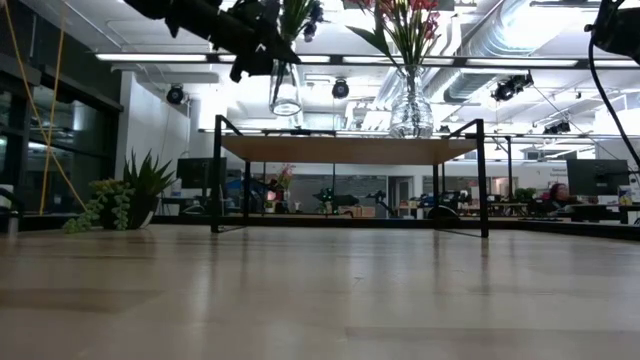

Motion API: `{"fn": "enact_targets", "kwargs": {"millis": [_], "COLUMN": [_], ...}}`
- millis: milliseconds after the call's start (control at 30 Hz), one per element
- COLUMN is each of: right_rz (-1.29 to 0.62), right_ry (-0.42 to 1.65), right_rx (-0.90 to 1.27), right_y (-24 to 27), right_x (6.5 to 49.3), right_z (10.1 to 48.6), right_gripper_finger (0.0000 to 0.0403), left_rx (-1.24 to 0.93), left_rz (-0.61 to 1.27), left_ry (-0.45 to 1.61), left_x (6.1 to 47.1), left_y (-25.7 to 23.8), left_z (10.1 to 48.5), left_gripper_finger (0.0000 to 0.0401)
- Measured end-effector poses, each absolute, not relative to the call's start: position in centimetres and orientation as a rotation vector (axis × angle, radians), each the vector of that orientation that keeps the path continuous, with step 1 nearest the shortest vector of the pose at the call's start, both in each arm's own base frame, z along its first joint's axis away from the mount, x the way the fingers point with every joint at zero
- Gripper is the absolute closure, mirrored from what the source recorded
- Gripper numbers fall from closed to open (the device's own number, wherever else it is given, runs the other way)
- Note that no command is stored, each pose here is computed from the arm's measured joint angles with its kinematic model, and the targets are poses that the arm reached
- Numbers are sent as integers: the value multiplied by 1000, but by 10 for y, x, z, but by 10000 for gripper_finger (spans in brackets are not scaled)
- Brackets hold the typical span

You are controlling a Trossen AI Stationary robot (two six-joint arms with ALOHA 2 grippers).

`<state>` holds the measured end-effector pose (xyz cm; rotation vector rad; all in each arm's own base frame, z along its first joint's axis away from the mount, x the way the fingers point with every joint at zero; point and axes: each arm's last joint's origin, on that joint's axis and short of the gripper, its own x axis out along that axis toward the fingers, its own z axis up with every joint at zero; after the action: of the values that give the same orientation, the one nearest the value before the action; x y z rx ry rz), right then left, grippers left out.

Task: Pick and place flowers into a vace then onto a shelf
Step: Put the transparent crystal vase with flowers on the shelf

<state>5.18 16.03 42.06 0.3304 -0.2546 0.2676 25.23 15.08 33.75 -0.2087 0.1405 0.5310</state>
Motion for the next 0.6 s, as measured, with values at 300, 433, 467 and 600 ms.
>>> {"fn": "enact_targets", "kwargs": {"millis": [300,433,467,600], "right_rz": [267,267,267,267], "right_ry": [-254,-254,-254,-254], "right_rx": [331,331,331,331], "right_y": [160,160,160,160], "right_x": [52,52,52,52], "right_z": [421,421,421,421], "right_gripper_finger": [52,52,52,52], "left_rx": [-189,-167,-160,-148], "left_rz": [523,554,560,595], "left_ry": [170,193,196,204], "left_x": [265,268,269,271], "left_y": [127,118,115,110], "left_z": [335,333,333,332], "left_gripper_finger": [192,192,192,192]}}
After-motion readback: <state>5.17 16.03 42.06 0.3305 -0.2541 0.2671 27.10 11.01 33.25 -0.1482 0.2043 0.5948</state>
